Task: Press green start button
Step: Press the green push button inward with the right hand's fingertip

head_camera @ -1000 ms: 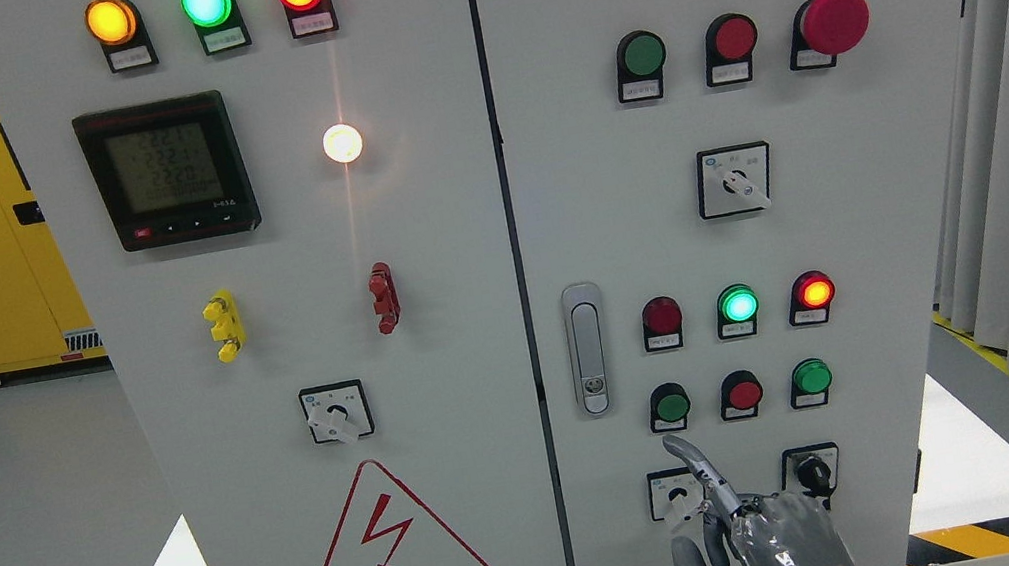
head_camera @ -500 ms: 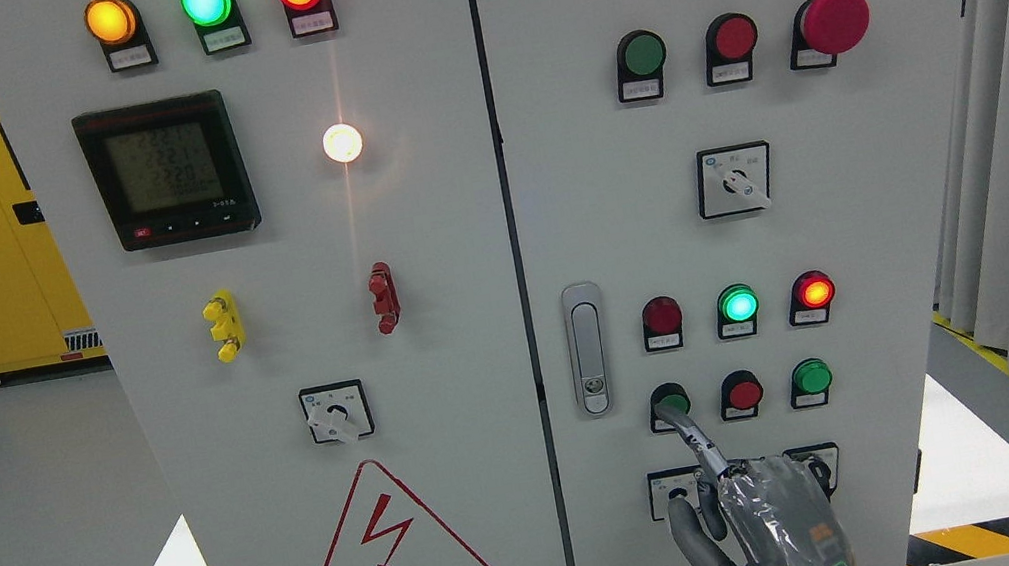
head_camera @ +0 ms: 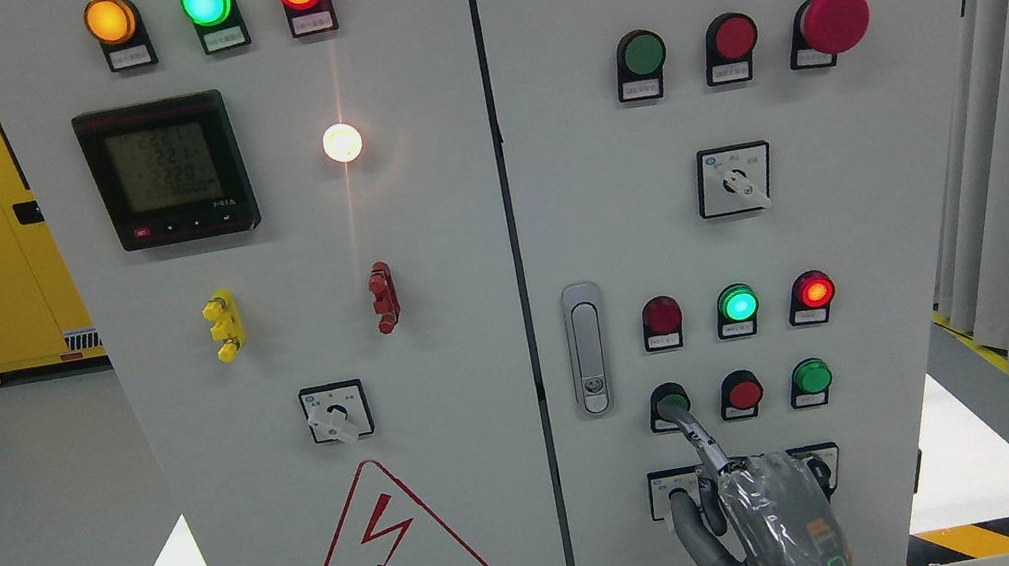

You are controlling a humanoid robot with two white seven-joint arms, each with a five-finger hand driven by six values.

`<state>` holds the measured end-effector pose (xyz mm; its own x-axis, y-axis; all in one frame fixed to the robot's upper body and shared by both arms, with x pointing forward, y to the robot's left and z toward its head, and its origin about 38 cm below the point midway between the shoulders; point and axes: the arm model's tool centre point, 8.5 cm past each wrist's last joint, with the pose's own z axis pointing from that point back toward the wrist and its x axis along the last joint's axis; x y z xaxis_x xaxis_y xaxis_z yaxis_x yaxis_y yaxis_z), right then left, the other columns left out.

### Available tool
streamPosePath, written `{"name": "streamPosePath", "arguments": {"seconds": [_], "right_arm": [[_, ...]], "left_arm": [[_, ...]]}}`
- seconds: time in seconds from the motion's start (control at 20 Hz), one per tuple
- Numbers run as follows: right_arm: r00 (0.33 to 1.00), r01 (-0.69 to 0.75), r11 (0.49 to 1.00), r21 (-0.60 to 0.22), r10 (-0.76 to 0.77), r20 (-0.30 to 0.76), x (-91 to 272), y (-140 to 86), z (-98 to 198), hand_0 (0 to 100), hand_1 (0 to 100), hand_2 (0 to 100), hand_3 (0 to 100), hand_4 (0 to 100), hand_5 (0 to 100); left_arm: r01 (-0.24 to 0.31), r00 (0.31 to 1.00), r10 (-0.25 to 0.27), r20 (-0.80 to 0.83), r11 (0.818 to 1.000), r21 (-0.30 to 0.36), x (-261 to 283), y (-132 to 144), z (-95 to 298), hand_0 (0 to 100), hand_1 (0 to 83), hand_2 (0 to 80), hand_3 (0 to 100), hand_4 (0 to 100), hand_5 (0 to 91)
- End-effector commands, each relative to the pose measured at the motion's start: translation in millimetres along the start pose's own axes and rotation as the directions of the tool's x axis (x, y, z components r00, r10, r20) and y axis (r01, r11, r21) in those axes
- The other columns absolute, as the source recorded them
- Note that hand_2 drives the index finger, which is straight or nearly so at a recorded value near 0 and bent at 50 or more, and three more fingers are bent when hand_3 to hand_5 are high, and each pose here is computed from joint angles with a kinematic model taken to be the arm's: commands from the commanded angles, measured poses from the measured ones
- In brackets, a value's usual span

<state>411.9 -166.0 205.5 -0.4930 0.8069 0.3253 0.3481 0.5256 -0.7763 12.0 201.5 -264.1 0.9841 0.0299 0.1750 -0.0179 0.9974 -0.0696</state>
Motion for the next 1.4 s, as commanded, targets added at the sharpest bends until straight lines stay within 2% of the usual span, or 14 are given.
{"name": "streamPosePath", "arguments": {"seconds": [0.0, 0.65, 1.35], "right_arm": [[1.0, 0.009, 1.0, 0.008, -0.008, -0.025, -7.7, 4.9, 2.9, 81, 95, 0, 100, 100, 100], [0.999, 0.019, 1.0, 0.021, -0.018, -0.038, -11.3, 10.3, 4.4, 87, 95, 0, 100, 100, 100], [0.998, 0.041, 0.999, 0.013, -0.04, -0.058, -15.2, 8.9, 0.6, 88, 96, 0, 100, 100, 100]], "left_arm": [[0.0, 1.0, 0.0, 0.0, 1.0, 0.0, 0.1, 0.0, 0.0, 12, 55.6, 0.0, 0, 0, 0.0], [0.0, 1.0, 0.0, -0.001, 1.0, 0.0, -0.9, 0.1, 0.2, 12, 55.6, 0.0, 0, 0, 0.0], [0.0, 1.0, 0.0, 0.0, 1.0, 0.0, 0.1, 0.0, 0.0, 12, 55.6, 0.0, 0, 0, 0.0]]}}
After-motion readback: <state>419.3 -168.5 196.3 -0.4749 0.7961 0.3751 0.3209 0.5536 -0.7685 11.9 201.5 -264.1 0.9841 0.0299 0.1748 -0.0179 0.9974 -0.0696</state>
